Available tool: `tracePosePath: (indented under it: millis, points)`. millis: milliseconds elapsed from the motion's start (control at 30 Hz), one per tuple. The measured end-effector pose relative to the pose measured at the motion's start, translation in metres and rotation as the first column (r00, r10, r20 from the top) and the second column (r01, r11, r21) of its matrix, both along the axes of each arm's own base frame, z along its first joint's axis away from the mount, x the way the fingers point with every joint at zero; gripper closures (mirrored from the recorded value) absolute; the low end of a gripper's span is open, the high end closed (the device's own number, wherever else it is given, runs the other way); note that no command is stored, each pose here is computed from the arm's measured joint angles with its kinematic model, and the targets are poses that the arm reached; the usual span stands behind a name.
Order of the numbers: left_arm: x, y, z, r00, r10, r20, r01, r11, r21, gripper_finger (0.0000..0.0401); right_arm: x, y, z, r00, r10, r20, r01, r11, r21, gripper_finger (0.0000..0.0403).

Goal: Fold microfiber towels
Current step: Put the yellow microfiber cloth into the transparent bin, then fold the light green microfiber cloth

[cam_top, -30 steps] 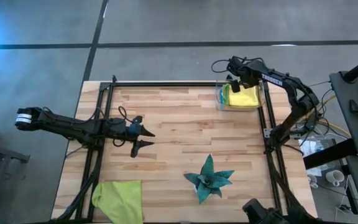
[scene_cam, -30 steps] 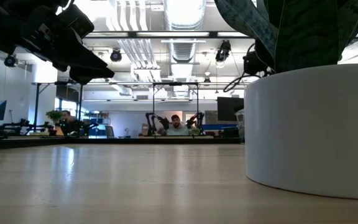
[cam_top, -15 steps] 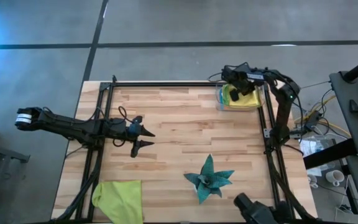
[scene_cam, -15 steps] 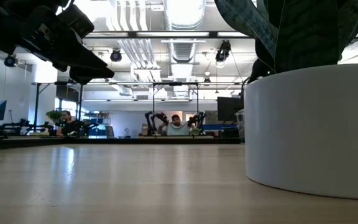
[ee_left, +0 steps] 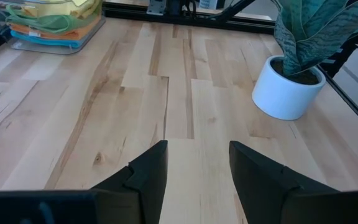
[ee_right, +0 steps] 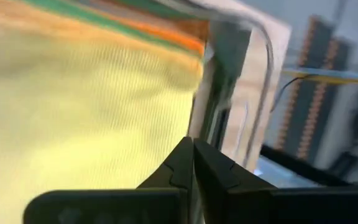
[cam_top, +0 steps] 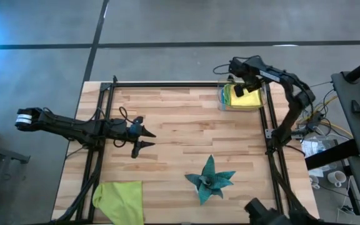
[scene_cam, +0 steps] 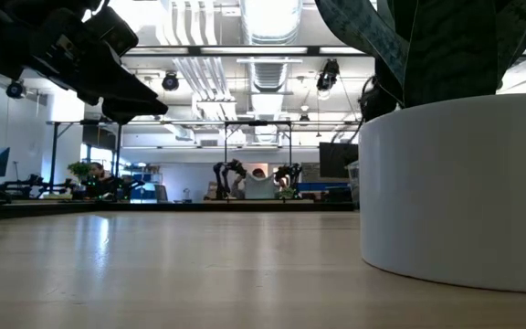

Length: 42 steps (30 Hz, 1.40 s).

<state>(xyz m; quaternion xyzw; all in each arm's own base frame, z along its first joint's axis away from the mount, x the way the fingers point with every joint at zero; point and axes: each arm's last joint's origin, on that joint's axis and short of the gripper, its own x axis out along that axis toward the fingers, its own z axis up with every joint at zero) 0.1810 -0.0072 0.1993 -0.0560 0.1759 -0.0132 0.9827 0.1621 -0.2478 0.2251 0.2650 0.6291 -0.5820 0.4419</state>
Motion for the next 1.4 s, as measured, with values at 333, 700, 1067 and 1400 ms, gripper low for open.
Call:
tracePosePath:
  millis: [333,700,1067,1400]
  points:
    - [-0.001,0.000,-0.002,1.000,-0.011,-0.017,0.011,1.000,-0.009,0.0244,-0.003,0.027,-0.001,0.999,-0.005,0.042,-0.002,0.986,0.165,0.0394]
    - [-0.001,-0.001,-0.003,0.999,-0.017,-0.028,0.017,1.000,-0.005,0.0244,-0.001,0.040,-0.046,0.981,0.131,-0.145,-0.085,0.955,0.284,0.0394]
    - [0.000,-0.001,0.002,1.000,-0.016,-0.011,0.016,1.000,-0.009,0.0244,0.006,0.035,-0.050,0.992,0.129,0.002,-0.124,0.955,0.269,0.0394]
    - [0.000,-0.001,0.002,1.000,-0.015,-0.008,0.015,1.000,-0.011,0.0244,0.005,0.036,-0.009,0.987,0.152,0.051,-0.159,0.975,0.158,0.0394]
